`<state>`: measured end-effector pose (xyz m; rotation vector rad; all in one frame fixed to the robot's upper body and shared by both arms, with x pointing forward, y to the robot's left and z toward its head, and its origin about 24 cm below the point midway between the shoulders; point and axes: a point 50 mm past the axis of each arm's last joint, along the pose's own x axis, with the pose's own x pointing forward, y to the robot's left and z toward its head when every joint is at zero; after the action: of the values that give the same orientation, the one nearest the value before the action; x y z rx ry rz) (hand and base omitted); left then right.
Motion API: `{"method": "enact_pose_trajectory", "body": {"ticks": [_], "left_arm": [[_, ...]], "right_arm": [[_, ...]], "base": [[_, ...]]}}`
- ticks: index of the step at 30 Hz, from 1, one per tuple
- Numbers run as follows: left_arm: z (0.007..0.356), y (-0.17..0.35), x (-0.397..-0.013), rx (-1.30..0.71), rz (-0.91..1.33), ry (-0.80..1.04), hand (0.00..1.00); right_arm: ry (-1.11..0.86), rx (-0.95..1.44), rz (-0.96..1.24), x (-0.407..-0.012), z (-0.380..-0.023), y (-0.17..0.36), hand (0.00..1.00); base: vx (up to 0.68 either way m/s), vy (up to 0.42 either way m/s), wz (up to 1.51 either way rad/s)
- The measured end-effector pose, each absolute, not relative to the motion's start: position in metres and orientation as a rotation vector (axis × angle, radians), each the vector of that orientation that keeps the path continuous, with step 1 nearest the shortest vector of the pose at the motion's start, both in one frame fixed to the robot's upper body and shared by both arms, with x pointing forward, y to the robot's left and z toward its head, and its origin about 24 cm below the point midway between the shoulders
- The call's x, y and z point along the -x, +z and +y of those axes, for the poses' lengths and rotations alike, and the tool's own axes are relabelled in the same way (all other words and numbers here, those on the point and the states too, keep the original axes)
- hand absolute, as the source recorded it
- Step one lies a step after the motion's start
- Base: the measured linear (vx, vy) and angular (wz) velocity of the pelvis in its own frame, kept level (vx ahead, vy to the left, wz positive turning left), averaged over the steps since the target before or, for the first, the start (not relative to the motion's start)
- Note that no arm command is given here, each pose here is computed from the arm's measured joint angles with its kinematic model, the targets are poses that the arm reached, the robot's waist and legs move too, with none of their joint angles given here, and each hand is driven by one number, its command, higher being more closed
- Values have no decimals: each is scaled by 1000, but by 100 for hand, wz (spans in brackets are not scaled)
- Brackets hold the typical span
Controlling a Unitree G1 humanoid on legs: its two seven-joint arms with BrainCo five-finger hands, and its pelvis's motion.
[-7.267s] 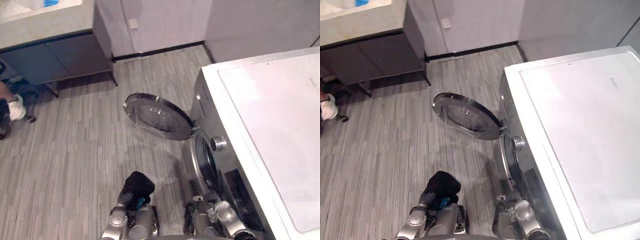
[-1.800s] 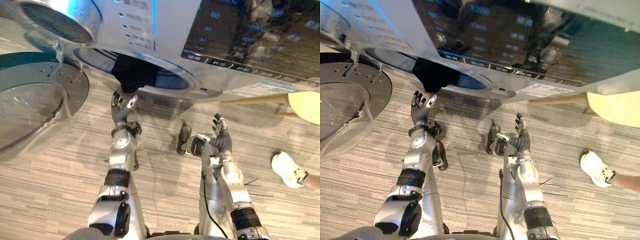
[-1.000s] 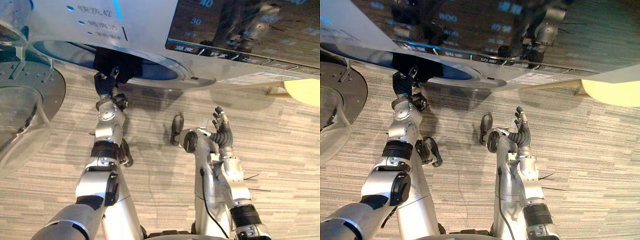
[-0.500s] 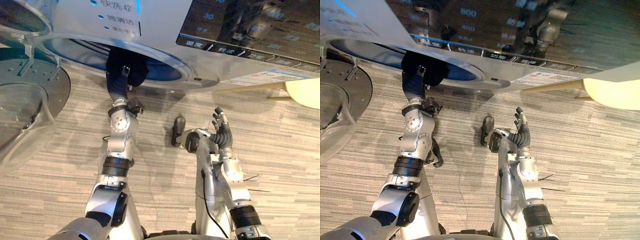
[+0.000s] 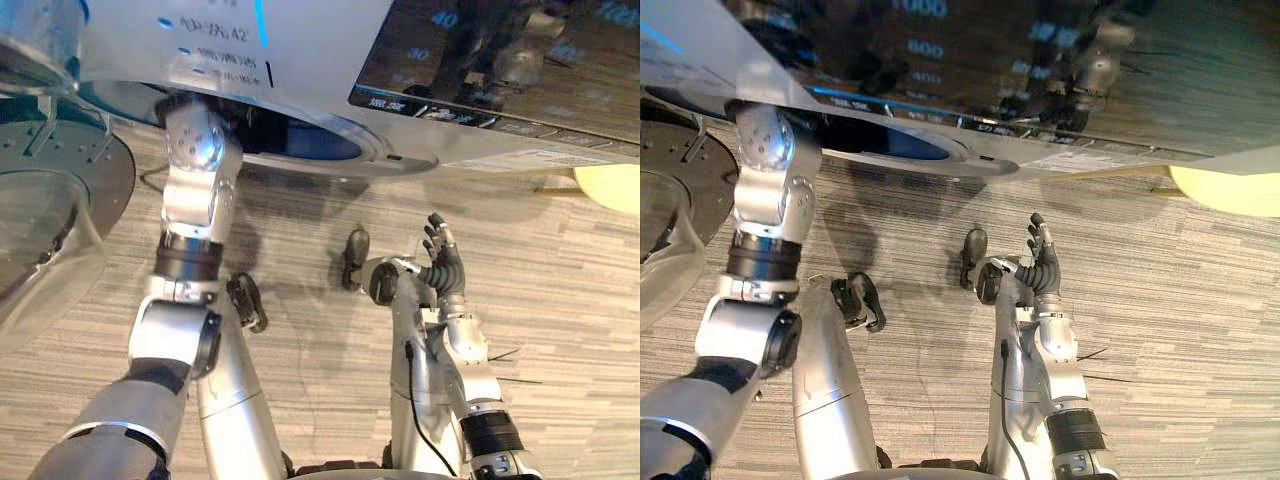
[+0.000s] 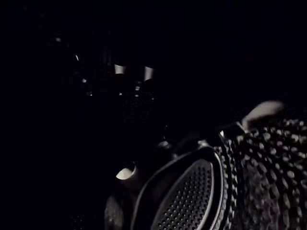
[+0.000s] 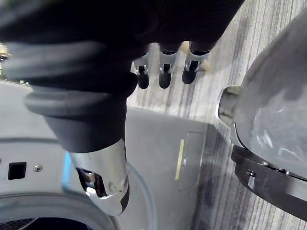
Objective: Pick up the laundry basket with both hands and put the clothes into the washing machine.
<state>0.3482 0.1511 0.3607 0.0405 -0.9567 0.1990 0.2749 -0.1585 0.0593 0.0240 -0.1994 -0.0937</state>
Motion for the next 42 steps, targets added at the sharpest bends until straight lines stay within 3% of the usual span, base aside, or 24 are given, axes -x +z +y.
{"method": "enact_pose_trajectory", "body": {"ticks": [7,12,13,18,19,22,26,33,39,42], "left_arm": [[138,398,-333,-374,-1140,358,100],[139,411,-329,-412,-1181,454,100],[134,420,-325,-479,-1216,468,0],[118,429,-331,-920,-1262,541,0],[114,424,-340,-1077,-1207,512,0],[114,408,-361,-1240,-1038,429,0],[119,400,-370,-1267,-929,380,0],[141,378,-377,-1147,-831,377,0],[134,340,-366,-1315,-890,332,0],[133,323,-355,-1291,-921,306,0]], "right_arm": [[-99,-64,-256,-273,-160,67,0],[-104,-75,-281,-271,-163,69,0],[-105,-72,-289,-271,-165,71,0],[-102,-64,-316,-271,-169,75,0],[-97,-64,-318,-271,-169,75,0],[-61,-74,-325,-271,-167,77,0],[-40,-94,-333,-271,-167,79,0],[-31,-92,-340,-270,-166,81,0],[-39,-81,-344,-270,-167,82,0],[-45,-74,-331,-268,-167,79,0]], "base": [[-21,-1,-8],[-34,10,-10],[-45,14,-8],[-57,26,-13],[-33,27,-6],[-11,10,-1],[-19,10,9],[-25,-11,20],[-30,-30,20],[-20,-30,10]]}}
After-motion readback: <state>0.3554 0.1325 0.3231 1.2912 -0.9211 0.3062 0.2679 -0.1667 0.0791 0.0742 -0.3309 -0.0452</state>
